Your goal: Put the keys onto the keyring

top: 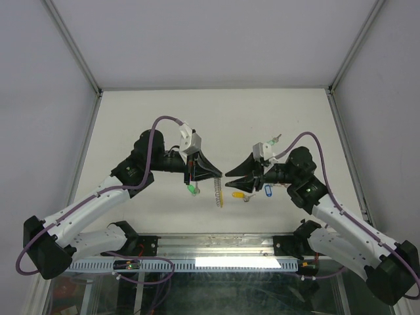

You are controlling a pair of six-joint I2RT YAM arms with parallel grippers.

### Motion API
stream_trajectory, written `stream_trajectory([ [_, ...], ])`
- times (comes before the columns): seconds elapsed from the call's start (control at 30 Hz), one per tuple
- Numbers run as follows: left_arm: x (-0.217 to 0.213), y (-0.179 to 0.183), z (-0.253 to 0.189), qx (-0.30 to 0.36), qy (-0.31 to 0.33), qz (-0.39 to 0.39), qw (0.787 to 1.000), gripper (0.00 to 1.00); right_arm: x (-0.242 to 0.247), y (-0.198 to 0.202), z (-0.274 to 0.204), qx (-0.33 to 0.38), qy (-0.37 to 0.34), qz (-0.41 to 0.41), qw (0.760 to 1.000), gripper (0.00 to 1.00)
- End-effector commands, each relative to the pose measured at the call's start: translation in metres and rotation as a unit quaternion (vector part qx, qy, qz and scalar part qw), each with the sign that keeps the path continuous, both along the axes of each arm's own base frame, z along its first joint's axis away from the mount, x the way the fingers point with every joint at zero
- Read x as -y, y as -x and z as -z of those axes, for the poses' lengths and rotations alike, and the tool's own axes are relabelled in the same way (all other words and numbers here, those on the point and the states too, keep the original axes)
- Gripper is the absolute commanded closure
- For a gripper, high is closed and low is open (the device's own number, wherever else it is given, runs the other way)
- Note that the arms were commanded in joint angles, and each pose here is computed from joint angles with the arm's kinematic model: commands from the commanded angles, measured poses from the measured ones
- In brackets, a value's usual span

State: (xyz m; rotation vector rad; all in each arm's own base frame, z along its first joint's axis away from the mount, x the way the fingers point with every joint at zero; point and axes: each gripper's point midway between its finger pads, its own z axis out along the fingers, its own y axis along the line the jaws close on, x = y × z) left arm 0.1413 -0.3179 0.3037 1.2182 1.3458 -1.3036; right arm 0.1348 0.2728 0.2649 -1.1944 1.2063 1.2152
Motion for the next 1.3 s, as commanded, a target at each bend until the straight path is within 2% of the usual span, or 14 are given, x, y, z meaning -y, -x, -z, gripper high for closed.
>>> stream_trajectory([
  [0.0,0.004,0.005,-0.035,0.035,0.041,0.022,0.998,1.0,-0.003,0.003,-0.033,0.037,-0.035,-0.02,0.998,0.63],
  [0.43,0.006,0.006,-0.032,0.03,0.039,0.029,0.998,1.0,-0.009,0.003,-0.043,0.039,-0.049,-0.034,0.997,0.64],
  [0.8,0.008,0.005,-0.033,0.029,0.04,0.03,0.998,1.0,-0.017,0.008,-0.043,0.033,-0.048,-0.05,0.997,0.69],
  [0.97,0.008,0.006,-0.034,0.03,0.041,0.032,0.998,1.0,-0.021,0.008,-0.04,0.029,-0.044,-0.056,0.997,0.8],
  [1.1,0.007,0.007,-0.036,0.031,0.043,0.031,0.998,1.0,-0.021,0.008,-0.04,0.029,-0.039,-0.057,0.997,1.0],
  [1.27,0.006,0.007,-0.04,0.034,0.049,0.028,0.998,1.0,-0.018,0.011,-0.043,0.023,-0.034,-0.057,0.998,1.0],
])
